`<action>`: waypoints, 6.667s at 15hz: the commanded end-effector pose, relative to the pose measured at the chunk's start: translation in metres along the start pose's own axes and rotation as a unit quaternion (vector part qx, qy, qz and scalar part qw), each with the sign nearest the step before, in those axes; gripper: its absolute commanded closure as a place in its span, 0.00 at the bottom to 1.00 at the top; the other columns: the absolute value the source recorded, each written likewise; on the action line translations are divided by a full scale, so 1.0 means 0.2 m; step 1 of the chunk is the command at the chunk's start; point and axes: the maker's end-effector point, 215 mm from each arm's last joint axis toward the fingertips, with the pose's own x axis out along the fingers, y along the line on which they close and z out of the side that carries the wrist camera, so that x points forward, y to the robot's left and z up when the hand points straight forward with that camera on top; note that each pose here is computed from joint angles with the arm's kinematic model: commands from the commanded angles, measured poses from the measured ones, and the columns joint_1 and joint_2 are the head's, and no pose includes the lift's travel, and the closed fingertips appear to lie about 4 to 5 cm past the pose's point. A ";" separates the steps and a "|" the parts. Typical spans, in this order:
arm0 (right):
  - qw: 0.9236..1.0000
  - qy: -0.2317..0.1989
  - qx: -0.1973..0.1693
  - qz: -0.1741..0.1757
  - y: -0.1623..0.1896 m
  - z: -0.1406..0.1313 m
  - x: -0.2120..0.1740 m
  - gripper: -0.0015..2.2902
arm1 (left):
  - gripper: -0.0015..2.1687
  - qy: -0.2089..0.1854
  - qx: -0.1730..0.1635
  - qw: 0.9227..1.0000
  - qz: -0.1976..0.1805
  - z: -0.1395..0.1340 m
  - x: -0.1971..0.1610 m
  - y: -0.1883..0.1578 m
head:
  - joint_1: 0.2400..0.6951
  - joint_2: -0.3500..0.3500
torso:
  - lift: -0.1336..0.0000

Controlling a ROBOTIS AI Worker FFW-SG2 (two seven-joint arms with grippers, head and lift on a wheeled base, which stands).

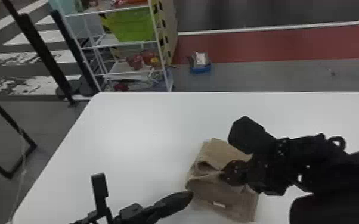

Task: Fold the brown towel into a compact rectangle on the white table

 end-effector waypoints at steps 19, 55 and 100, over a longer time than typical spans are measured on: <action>0.960 -0.175 0.217 0.018 -0.34 -0.19 -0.44 0.02 | 0.67 -0.043 0.045 0.997 0.042 0.28 0.01 0.16 | 1.00 0.75 | 0.08; 0.965 -0.075 0.251 0.021 -0.52 -0.39 0.15 0.81 | 0.67 -0.021 0.024 0.998 0.056 0.28 -0.12 0.21 | 1.00 0.74 | 0.08; 0.940 -0.281 0.103 -0.162 -0.41 -1.12 -0.80 0.80 | 0.67 -0.052 0.094 0.994 0.027 0.14 0.14 0.03 | 1.00 0.22 | 0.08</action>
